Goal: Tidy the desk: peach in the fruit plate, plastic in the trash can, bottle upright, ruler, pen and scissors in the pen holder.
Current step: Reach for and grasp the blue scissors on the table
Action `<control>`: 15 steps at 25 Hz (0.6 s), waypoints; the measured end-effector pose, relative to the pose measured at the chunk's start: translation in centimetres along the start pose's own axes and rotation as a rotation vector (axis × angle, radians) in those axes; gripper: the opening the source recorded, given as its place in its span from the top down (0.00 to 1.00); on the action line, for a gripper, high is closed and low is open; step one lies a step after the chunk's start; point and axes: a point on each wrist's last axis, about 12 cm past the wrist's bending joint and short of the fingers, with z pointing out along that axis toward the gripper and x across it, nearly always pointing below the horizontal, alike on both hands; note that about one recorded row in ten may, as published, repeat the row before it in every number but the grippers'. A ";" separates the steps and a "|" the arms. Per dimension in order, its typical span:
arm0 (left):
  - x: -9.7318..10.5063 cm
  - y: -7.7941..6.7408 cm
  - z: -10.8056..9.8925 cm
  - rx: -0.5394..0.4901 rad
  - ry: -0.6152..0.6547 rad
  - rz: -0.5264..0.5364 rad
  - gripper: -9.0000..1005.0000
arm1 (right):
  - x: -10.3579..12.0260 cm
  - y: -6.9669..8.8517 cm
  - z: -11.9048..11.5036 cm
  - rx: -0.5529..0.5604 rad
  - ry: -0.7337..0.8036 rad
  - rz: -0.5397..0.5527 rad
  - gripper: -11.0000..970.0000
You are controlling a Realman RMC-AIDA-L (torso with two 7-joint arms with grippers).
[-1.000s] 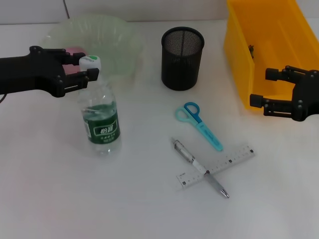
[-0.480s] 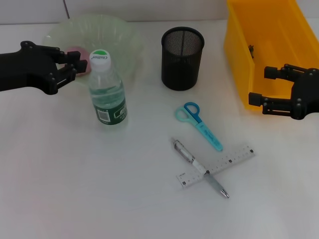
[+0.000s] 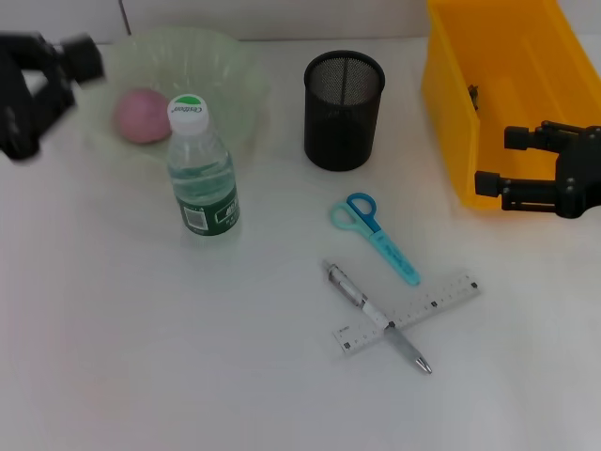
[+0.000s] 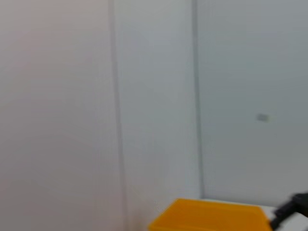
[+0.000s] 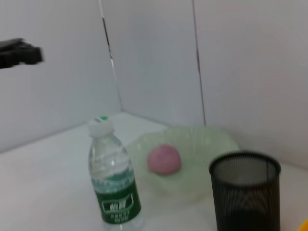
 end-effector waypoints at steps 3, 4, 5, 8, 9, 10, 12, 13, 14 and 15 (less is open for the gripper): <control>1.7 -1.6 1.0 0.083 -0.016 0.046 0.95 | -3.1 -0.2 0.4 0.015 0.178 0.053 0.14; 2.7 -2.2 1.7 0.104 -0.020 0.056 0.94 | -3.1 -0.2 0.4 0.015 0.178 0.053 0.14; 2.7 -2.2 1.7 0.104 -0.020 0.056 0.93 | -4.2 -0.1 0.8 0.030 0.235 0.071 0.14; 7.2 -3.9 3.4 0.153 -0.046 0.098 0.91 | -7.4 0.1 2.8 0.100 0.420 0.117 0.14; 7.9 -4.2 3.6 0.156 -0.050 0.103 0.87 | -8.4 0.3 3.6 0.117 0.480 0.120 0.14; 9.1 -4.7 3.8 0.159 -0.054 0.097 0.83 | -9.5 0.6 4.7 0.126 0.524 0.107 0.14; 10.7 -5.3 4.2 0.161 -0.054 0.072 0.76 | -11.2 1.0 6.5 0.134 0.586 0.093 0.14; 11.1 -5.4 4.3 0.160 -0.051 0.059 0.72 | -12.0 1.3 7.7 0.137 0.613 0.083 0.14; 11.5 -5.5 4.4 0.155 -0.045 0.048 0.67 | -12.6 1.4 8.7 0.144 0.643 0.077 0.14; 12.0 -5.7 4.5 0.146 -0.036 0.034 0.62 | -13.2 1.6 10.0 0.150 0.679 0.064 0.14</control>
